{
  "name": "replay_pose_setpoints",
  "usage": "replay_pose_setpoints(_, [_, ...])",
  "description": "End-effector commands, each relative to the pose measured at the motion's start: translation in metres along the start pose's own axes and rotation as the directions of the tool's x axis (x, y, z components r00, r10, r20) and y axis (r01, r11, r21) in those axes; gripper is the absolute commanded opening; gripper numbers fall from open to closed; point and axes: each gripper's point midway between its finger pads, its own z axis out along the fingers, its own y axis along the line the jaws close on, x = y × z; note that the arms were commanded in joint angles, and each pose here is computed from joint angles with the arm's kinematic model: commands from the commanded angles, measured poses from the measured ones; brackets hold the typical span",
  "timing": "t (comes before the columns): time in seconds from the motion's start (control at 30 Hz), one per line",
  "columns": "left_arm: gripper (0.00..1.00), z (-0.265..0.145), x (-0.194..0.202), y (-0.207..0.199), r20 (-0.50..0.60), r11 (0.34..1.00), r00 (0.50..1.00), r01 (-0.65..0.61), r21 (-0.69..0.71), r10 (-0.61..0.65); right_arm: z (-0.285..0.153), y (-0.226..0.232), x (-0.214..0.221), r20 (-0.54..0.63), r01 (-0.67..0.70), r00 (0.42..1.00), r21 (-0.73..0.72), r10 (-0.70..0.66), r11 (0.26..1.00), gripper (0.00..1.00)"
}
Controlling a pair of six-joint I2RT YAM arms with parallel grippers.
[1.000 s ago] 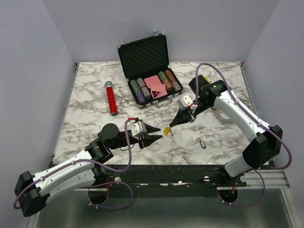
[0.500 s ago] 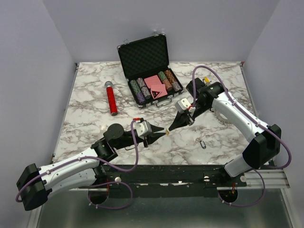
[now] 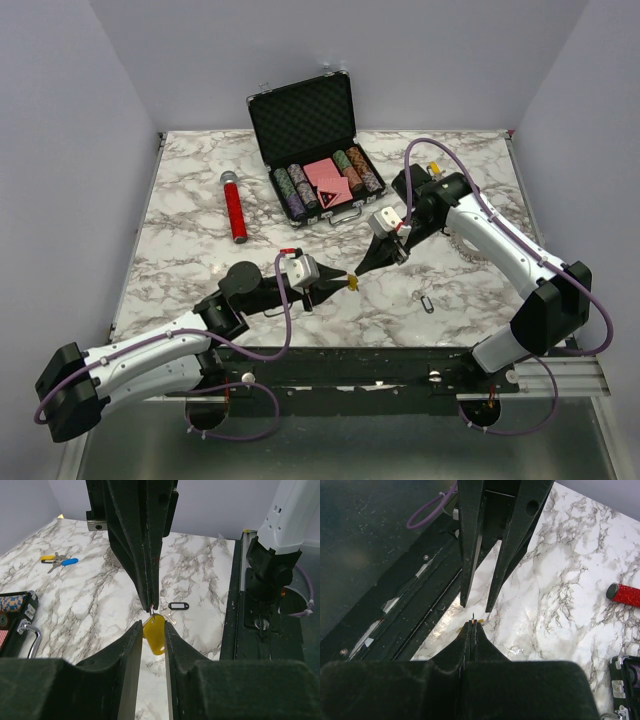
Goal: Put the keys on the keyring
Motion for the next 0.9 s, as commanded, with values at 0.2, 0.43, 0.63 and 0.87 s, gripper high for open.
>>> replay_pose_setpoints(0.2, [0.3, 0.0055, -0.0043, -0.0067, 0.026, 0.999, 1.0, 0.012, 0.031, -0.013, 0.0063, 0.0173, -0.0021, 0.045, -0.098, 0.994, -0.043, 0.1, 0.994, 0.01])
replay_pose_setpoints(0.43, [0.27, 0.009, -0.0007, -0.009, 0.015, 0.999, 1.0, 0.025, 0.043, -0.026, 0.0063, 0.0168, -0.0026, 0.051, -0.099, 0.994, -0.041, 0.101, 0.994, 0.01])
replay_pose_setpoints(0.63, [0.25, 0.0115, -0.0001, -0.008, 0.009, 0.999, 1.0, 0.029, 0.04, -0.03, 0.0073, 0.0181, -0.0019, 0.055, -0.104, 0.993, -0.045, 0.106, 0.994, 0.01])
replay_pose_setpoints(0.87, [0.23, 0.0123, 0.0018, -0.0069, 0.001, 0.999, 0.999, 0.034, 0.029, -0.034, 0.0076, 0.0188, -0.0018, 0.058, -0.108, 0.992, -0.046, 0.111, 0.993, 0.01])
